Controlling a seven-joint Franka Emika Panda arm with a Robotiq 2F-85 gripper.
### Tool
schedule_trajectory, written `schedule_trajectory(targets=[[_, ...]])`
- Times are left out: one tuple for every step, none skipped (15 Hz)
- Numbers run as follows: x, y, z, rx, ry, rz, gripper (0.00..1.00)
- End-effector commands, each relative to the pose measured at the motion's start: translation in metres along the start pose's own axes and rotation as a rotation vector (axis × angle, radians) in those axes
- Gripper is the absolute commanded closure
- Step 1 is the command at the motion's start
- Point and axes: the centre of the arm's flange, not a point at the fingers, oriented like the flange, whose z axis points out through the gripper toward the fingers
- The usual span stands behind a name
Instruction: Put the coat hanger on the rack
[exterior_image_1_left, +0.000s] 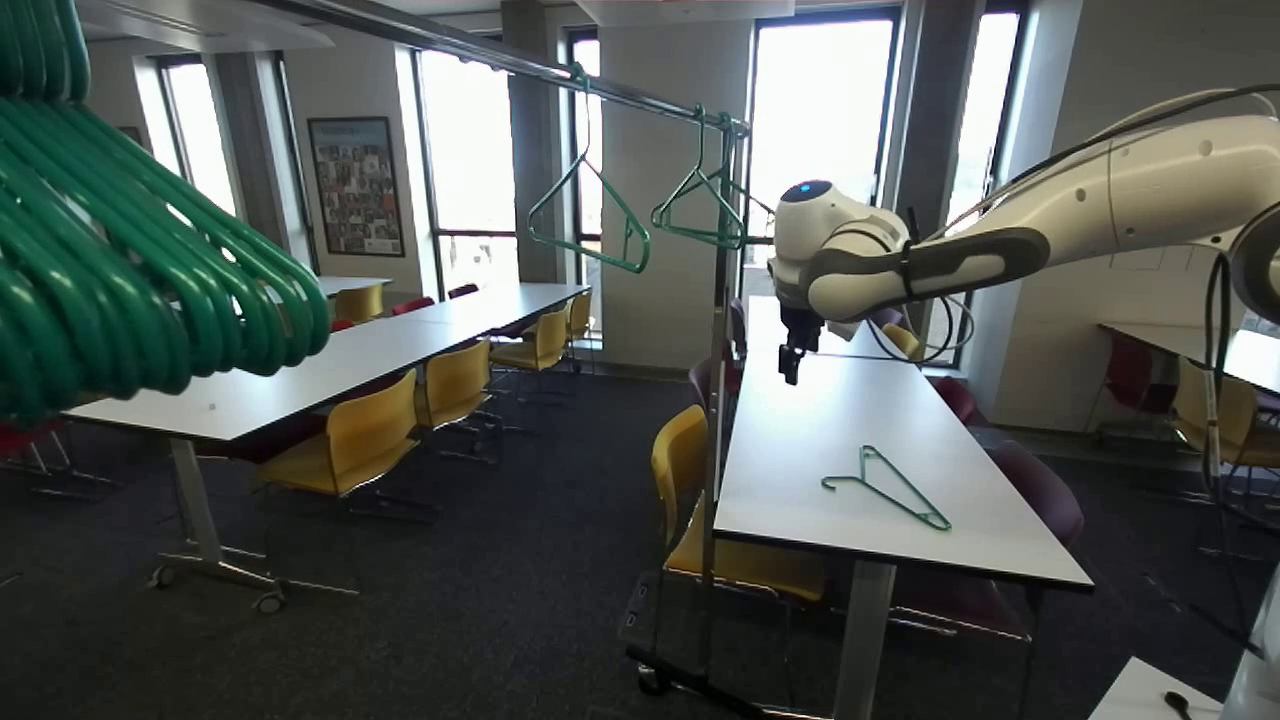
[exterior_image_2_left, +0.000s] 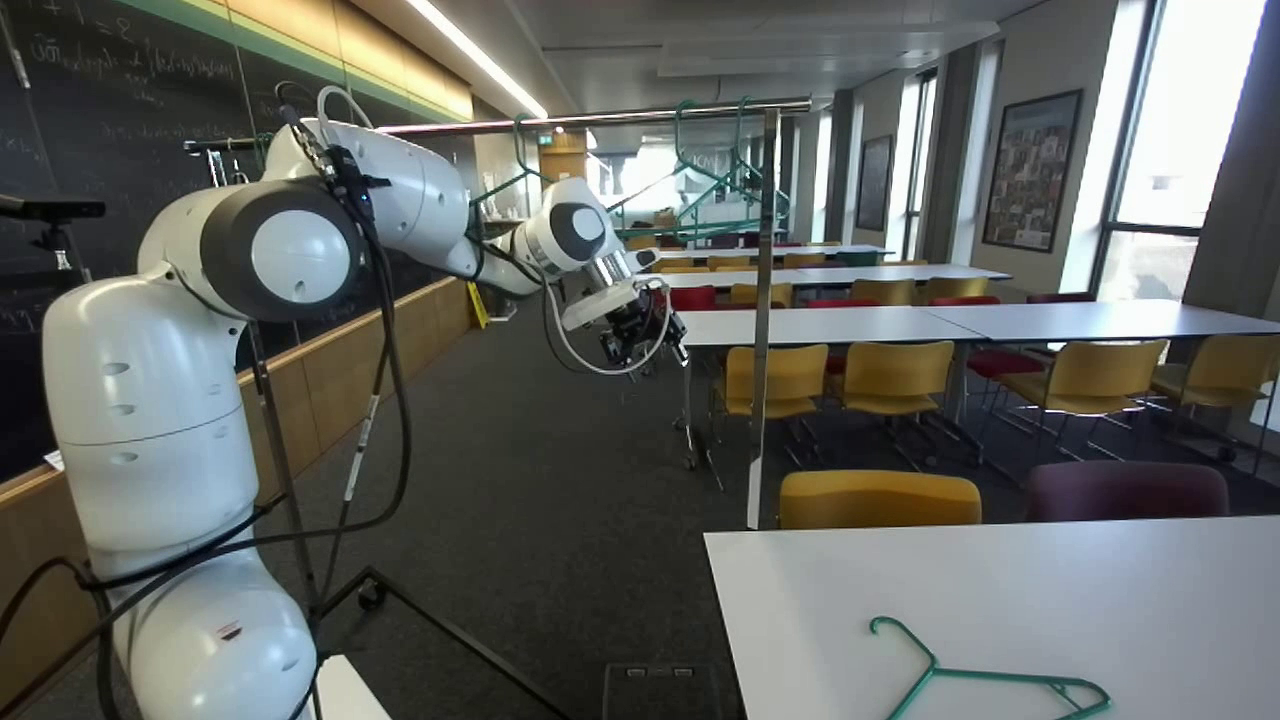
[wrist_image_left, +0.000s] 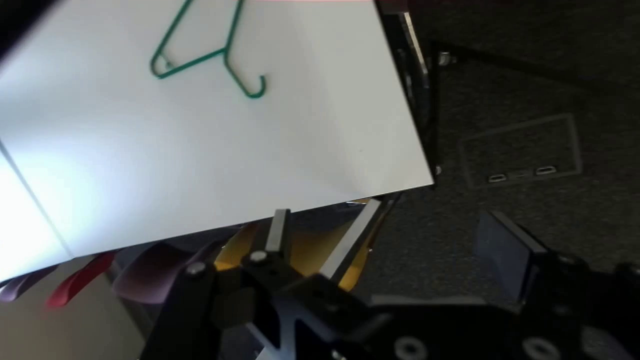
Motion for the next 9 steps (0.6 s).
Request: schedule_trajectory(targets=[[-0.027,-0.006,0.016,0.21,-0.023,0.031,0.0],[-0.027,-0.008,0.02,0.275,-0.037,0.045,0.0],[-0.027,-0.01,0.024,0.339,-0.048,0.062,0.0],[-0.012,-0.015,0.026,0.255,-0.044,0.051,0.0],[-0.012,-0.016,0.028,0.268,-0.048,0.051,0.0],[-0.012,-0.016,0.03,0.268,-0.051,0.05,0.0],[-0.012,-0.017,0.031,0.268,-0.052,0.05,0.0],[-0.012,-0.017,0.031,0.268,-0.053,0.049,0.0],[-0.011,-0.018,0.031,0.268,-0.053,0.048,0.0]])
